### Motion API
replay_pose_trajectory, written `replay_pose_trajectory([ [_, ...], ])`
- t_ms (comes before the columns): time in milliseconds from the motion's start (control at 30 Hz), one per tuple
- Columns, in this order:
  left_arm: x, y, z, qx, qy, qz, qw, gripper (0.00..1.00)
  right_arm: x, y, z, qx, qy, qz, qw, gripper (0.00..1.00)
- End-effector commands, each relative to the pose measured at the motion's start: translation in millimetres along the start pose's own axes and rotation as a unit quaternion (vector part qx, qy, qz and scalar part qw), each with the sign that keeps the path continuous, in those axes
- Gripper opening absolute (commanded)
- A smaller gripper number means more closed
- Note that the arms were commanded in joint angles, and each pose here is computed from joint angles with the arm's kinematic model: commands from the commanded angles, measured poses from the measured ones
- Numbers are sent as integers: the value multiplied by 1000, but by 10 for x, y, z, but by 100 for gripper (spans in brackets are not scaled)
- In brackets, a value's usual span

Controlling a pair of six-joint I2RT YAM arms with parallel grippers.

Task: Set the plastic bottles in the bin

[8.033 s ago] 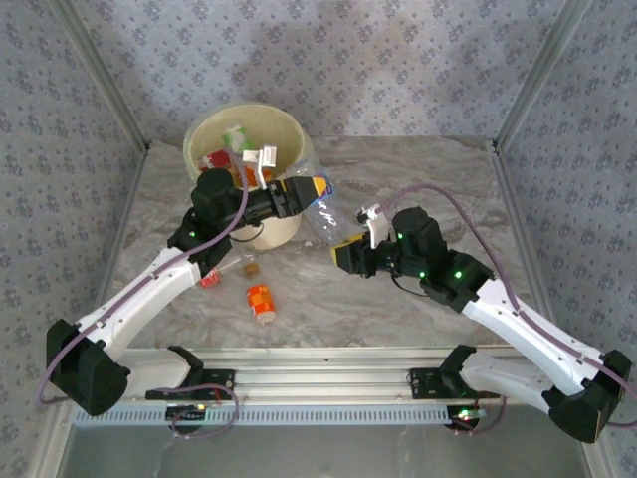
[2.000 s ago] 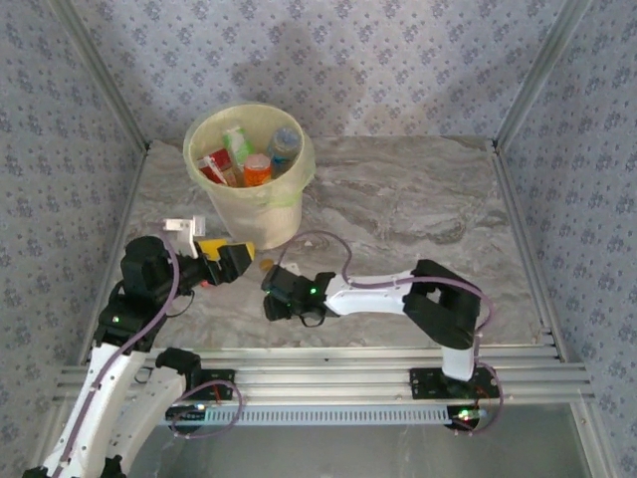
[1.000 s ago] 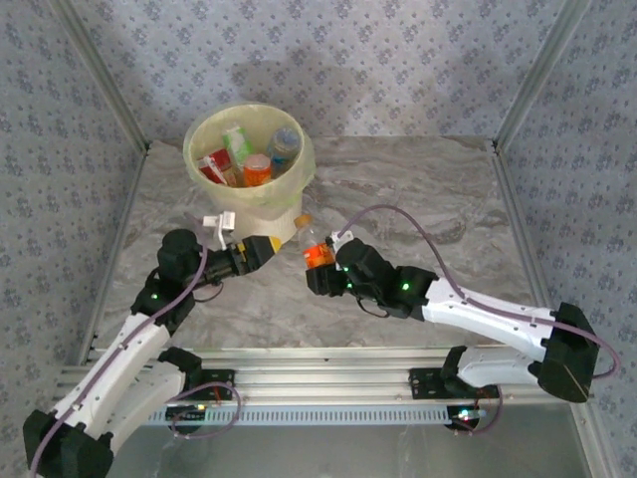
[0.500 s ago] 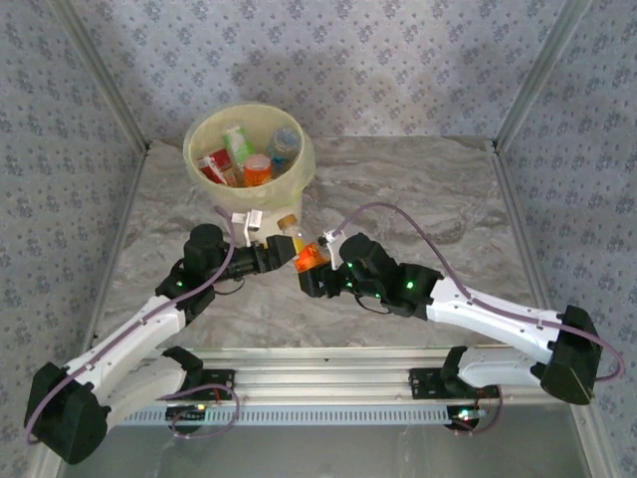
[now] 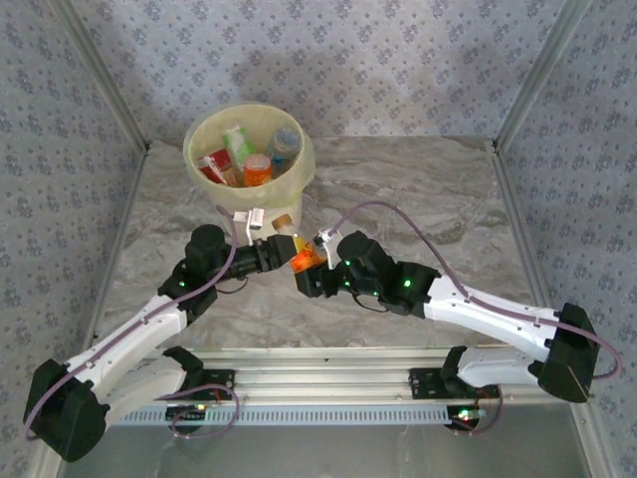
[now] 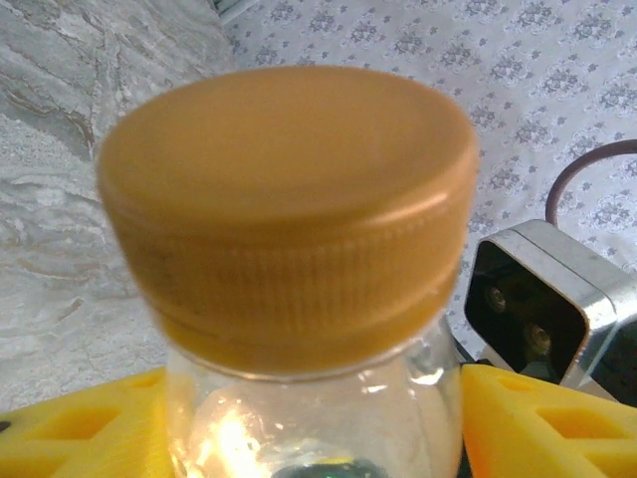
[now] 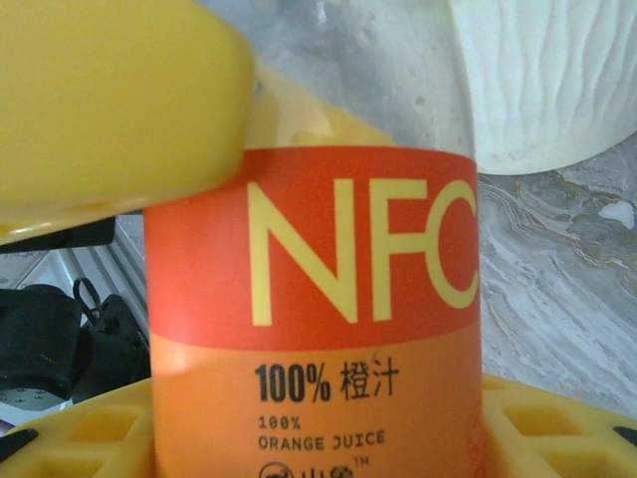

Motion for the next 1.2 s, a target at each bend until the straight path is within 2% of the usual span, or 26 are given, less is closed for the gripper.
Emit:
replay_pose_trajectory([
  [0,-137,49,-296,35,-32,-18,999,64,-96,18,109,-19,14,-8,1000,54],
  [233,-216,59,-424,32,-43,-14,998,57,-129,62,129,-21,20,-12,1000,57],
  [367,-301,84,-530,15,-62,-10,998,57,-160,121,141,-23,25,-21,999,68],
  [433,-388,112,-603,0,-77,-11,997,57,-190,177,152,-26,30,-30,999,77],
  [500,-497,136,-640,-19,-88,-15,996,57,-222,237,174,-32,35,-38,998,80],
  [800,-1363,311,-762,-114,-149,-67,980,57,-181,397,106,-28,50,-48,997,89],
  [1000,-1972,427,-779,-194,-200,-112,954,57,-203,401,-3,-9,54,-43,998,92],
  [1167,-2442,496,-745,-217,-209,-142,943,57,-246,441,-37,-4,57,-49,997,94],
])
Point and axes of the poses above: each hand's point on the last joint's axis, 136 mm out from that joint toward the fingers, its own y axis back along the fingers, its own z axis along the line the jaws close on, x = y × z, the point moved 3 cm from there along y, back along the fingers, and after that the axes turned 4 degrees about -y, right-handed, at the moved point
